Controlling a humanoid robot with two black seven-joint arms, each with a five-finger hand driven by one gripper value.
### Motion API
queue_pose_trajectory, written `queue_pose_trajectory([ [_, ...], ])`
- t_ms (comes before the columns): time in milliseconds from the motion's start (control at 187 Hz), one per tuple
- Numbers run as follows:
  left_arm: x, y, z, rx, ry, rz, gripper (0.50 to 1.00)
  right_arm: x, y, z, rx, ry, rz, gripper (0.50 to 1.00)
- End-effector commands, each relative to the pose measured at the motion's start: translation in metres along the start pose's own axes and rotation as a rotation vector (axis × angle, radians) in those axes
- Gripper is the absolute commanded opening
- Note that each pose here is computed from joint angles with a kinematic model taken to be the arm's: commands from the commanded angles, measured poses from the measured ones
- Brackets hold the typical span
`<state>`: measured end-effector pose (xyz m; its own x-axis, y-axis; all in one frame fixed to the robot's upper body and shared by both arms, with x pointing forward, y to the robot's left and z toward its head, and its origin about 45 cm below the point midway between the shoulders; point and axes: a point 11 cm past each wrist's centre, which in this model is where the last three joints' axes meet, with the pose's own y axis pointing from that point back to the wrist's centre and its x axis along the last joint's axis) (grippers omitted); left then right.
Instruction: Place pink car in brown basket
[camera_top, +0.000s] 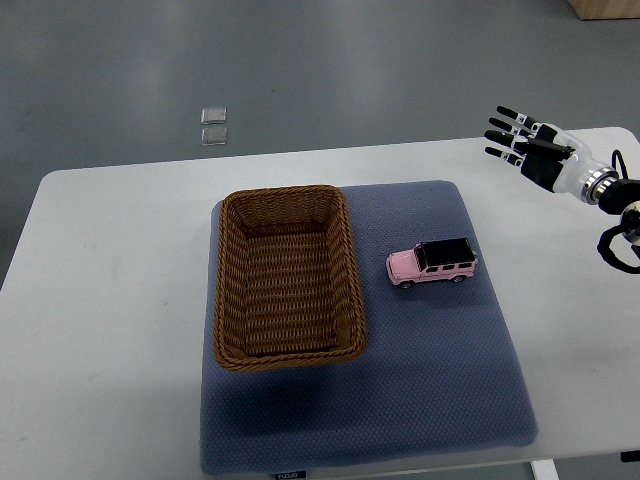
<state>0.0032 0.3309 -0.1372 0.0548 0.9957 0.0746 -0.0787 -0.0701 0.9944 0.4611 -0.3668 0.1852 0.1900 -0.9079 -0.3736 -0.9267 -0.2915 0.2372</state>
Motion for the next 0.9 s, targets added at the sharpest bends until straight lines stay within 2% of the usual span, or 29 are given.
queue_pose_trajectory([
  [0,0.000,0.000,0.000,0.000,0.000,0.000,1.000,-0.001,-0.001,-0.001,0.003,0.001,0.004,0.942],
  [343,-0.001,0.000,0.000,0.000,0.000,-0.001,1.000,-0.007,0.001,-0.001,-0.019,0.039,-0.070,0.942],
  [584,-0.001,0.000,0.000,0.000,0.000,-0.001,1.000,-0.009,0.006,-0.004,-0.085,0.229,-0.126,0.934],
  [895,-0.001,0.000,0.000,0.000,0.000,-0.001,1.000,-0.035,0.005,-0.042,-0.172,0.625,-0.234,0.930],
])
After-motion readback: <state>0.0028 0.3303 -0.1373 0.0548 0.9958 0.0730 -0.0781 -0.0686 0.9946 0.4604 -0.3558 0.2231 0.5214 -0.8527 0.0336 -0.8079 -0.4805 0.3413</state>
